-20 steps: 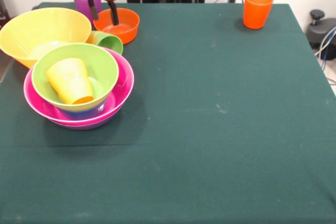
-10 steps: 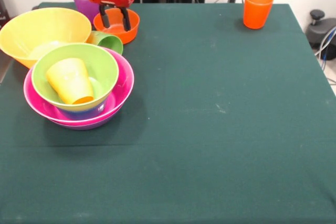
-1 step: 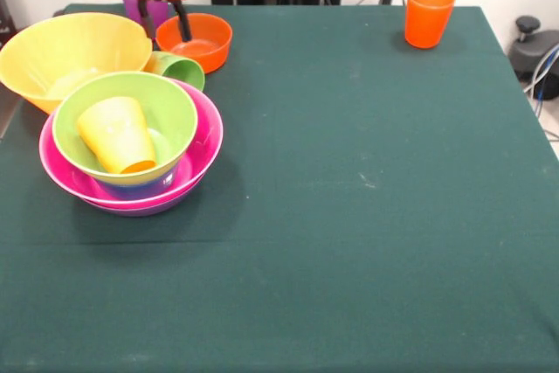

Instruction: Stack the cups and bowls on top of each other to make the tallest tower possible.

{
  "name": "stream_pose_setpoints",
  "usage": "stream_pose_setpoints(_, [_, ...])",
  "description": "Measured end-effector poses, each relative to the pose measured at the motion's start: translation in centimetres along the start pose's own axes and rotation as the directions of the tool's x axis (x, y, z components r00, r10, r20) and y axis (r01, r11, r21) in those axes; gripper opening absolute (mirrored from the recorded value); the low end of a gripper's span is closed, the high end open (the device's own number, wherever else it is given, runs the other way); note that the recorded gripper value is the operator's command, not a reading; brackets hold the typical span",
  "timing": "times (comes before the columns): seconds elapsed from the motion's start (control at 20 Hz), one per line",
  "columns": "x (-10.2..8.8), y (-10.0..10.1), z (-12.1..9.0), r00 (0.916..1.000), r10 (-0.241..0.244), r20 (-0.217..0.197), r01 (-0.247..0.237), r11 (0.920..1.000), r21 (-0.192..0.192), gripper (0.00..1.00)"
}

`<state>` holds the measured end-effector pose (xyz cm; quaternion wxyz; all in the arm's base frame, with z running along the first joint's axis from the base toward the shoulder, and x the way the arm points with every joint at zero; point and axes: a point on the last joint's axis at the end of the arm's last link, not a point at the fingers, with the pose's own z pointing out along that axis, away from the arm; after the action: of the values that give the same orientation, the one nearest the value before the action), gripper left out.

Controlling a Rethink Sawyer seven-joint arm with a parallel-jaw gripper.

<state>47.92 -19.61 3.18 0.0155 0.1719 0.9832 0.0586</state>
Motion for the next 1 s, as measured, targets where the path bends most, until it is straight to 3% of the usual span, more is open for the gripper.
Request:
stream_pose_setpoints(0.3, [-0.5,-2.0,-1.6,0.9994,-0.034,0.012,0.034,0.9993,0.016,1.0])
stream_pose_setpoints(1.0, [-0.5,-1.2,-1.3,0.9969,-0.078,0.012,0.077,0.9968,0.021,1.0])
